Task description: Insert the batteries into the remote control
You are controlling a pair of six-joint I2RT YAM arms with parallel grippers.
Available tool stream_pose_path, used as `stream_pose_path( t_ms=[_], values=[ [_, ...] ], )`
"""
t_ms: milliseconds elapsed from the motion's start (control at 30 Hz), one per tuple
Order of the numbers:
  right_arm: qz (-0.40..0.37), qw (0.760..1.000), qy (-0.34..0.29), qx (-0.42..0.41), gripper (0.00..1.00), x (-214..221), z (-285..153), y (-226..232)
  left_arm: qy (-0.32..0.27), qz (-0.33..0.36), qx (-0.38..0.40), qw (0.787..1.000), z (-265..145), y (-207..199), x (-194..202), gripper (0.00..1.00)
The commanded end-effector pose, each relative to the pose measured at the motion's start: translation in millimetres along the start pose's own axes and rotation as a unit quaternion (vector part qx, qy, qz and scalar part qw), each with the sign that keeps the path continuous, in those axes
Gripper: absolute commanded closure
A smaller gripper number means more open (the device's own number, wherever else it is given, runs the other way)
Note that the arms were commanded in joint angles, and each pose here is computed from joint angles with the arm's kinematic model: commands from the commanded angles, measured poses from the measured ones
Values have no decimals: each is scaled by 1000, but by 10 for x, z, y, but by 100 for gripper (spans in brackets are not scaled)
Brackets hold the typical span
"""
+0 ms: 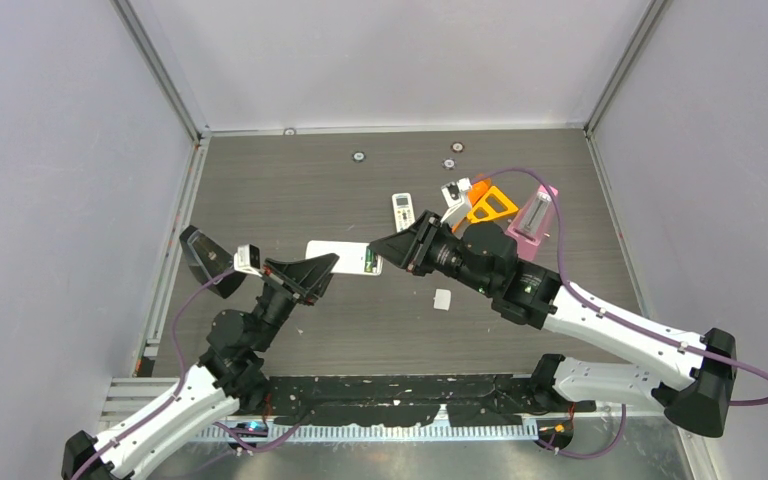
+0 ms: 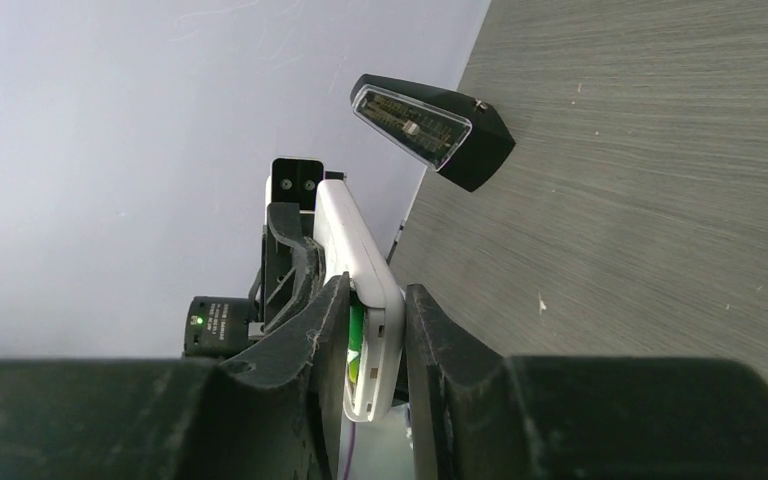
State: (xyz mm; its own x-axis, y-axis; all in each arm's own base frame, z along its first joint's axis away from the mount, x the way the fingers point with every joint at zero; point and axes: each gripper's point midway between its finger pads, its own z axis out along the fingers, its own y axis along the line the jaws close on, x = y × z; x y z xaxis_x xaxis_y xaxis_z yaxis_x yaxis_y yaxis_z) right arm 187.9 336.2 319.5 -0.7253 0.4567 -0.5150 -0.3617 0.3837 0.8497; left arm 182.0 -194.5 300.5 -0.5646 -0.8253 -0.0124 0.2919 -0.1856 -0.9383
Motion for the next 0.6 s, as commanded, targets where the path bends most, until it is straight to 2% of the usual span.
stream_pose_path(
  t_ms=[0, 100, 267, 333, 567],
  values=[
    [-48, 999, 7, 12, 86, 25, -42, -44, -31, 2, 20, 999, 56, -233, -120, 100],
    [-47, 999, -3, 14, 85, -17, -80, -41, -31, 7, 17, 999, 52, -215, -120, 100],
    [-24, 1000, -13, 8, 58, -73, -108, 32, -25, 11, 10, 1000, 42, -163, -101, 100],
    [-14, 1000, -11, 5, 52, -70, -97, 51, -21, 11, 7, 1000, 39, -136, -86, 100],
    [18, 1000, -3, -4, 46, -36, -52, 82, -16, 12, 3, 1000, 22, -96, -69, 100]
  ],
)
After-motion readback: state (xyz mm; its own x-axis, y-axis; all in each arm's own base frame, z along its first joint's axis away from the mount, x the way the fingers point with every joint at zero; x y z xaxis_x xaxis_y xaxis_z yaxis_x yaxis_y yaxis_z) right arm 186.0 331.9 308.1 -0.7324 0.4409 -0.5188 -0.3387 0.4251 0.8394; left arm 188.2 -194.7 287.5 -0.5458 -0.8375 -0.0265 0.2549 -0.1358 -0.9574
